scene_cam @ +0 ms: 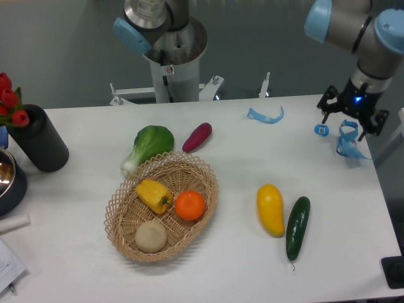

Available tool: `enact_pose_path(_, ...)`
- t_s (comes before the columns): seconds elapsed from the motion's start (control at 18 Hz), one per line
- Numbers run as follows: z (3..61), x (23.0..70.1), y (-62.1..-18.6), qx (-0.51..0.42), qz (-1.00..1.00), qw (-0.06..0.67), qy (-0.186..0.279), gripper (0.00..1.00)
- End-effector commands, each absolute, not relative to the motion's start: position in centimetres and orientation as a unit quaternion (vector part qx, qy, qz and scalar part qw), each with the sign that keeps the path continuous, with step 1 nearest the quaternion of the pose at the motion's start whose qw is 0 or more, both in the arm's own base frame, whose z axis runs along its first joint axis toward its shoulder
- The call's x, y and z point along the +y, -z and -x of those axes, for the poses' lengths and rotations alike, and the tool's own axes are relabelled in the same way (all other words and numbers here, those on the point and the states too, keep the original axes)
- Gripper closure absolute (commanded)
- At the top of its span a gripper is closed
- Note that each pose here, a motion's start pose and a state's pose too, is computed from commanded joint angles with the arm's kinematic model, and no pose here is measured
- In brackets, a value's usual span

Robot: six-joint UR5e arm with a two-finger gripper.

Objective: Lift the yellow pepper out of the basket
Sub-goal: 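Move the open gripper from its start pose toward the basket, then lower the gripper over the yellow bell pepper in the basket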

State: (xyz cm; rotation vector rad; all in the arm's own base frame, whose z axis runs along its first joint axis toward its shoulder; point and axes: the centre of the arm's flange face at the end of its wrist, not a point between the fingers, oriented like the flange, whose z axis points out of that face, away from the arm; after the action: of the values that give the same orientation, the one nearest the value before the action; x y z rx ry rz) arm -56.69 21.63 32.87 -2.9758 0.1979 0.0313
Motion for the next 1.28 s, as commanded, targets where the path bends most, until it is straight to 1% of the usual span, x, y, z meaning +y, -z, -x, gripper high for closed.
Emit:
enact_pose_path(0.11,55.8,22.5,-32.7,0.040,0.993,0.106,-0.018,0.00)
enact_pose_path(0.22,54.6,23.7,-32.8,-0.003,0.994,0.109,-0.014,0.00)
enact_pose_path(0.39,52.5,27.6,-32.8,0.012,0.994,0.106,-0.008,0.00)
enact_pose_path(0.44,51.6,28.9,-33.1,0.017,0.994,0.105,-0.007,0.00)
enact_pose_path(0.56,49.0,31.4,-34.0,-0.022,0.994,0.105,0.000,0.00)
enact_pose_path(0.72,45.6,34.5,-34.7,-0.034,0.994,0.105,0.006,0.00)
enact_pose_path(0.94,41.1,38.0,-34.9,-0.103,0.989,0.103,0.021,0.00)
enact_pose_path(1.06,39.9,38.3,-34.9,-0.124,0.987,0.102,0.027,0.00)
enact_pose_path(1.17,38.5,39.4,-34.9,-0.123,0.987,0.102,0.031,0.00)
enact_pose_path(1.28,37.9,40.0,-34.5,-0.178,0.978,0.097,0.044,0.00)
